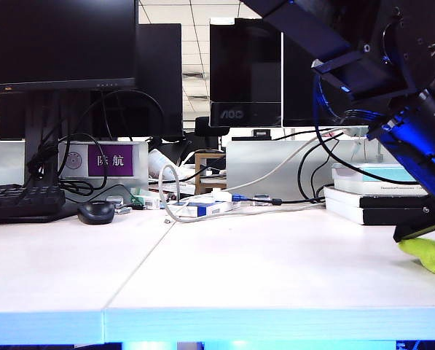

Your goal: Wipe the table from left to right using the rag.

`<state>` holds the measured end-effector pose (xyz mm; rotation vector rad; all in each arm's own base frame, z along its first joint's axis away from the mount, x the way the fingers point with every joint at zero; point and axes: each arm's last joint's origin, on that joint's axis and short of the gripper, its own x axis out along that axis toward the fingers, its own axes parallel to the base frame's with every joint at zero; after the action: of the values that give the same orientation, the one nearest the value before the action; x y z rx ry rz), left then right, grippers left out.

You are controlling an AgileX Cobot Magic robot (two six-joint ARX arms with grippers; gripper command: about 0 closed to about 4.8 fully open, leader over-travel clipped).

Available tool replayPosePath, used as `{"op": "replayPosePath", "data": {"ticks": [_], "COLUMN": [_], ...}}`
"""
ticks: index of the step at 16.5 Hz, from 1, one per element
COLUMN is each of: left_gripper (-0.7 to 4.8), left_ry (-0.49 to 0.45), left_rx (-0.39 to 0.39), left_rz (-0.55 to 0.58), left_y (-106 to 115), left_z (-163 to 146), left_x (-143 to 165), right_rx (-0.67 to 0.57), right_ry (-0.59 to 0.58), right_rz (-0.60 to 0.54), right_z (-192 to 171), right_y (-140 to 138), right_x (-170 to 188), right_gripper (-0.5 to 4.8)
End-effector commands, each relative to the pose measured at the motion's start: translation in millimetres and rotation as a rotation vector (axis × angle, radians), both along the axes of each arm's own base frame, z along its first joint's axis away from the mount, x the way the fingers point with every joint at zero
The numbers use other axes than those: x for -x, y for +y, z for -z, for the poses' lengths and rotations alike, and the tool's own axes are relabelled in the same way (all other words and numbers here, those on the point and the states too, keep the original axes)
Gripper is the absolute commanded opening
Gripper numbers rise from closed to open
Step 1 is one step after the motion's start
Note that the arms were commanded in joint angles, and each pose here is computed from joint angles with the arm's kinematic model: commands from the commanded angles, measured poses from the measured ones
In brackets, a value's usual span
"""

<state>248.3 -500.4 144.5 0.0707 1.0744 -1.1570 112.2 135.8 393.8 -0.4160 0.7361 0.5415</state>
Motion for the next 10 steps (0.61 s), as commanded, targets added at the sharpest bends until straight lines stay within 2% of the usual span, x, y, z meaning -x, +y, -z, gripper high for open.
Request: {"op": "replayPosePath", "data": {"ticks": [1, 10], "left_gripper": [-0.06, -0.06], "left_ry": [0.039, 0.031], "left_rx": [-0.095, -0.103], "left_rz": [0.008, 0.016], "left_y": [1.5, -0.1], "left_z": [21.5, 20.2], "left_x": [8.6, 11.3], "right_rx": [-0.021, -0.019], "right_ry": [-0.011, -0.010], "right_rz": [0.003, 0.003], "right_z": [-3.0, -2.9], "right_y": [-0.2, -0.3], "right_x": [0.2, 0.3], "right_gripper": [-0.05, -0.05]}}
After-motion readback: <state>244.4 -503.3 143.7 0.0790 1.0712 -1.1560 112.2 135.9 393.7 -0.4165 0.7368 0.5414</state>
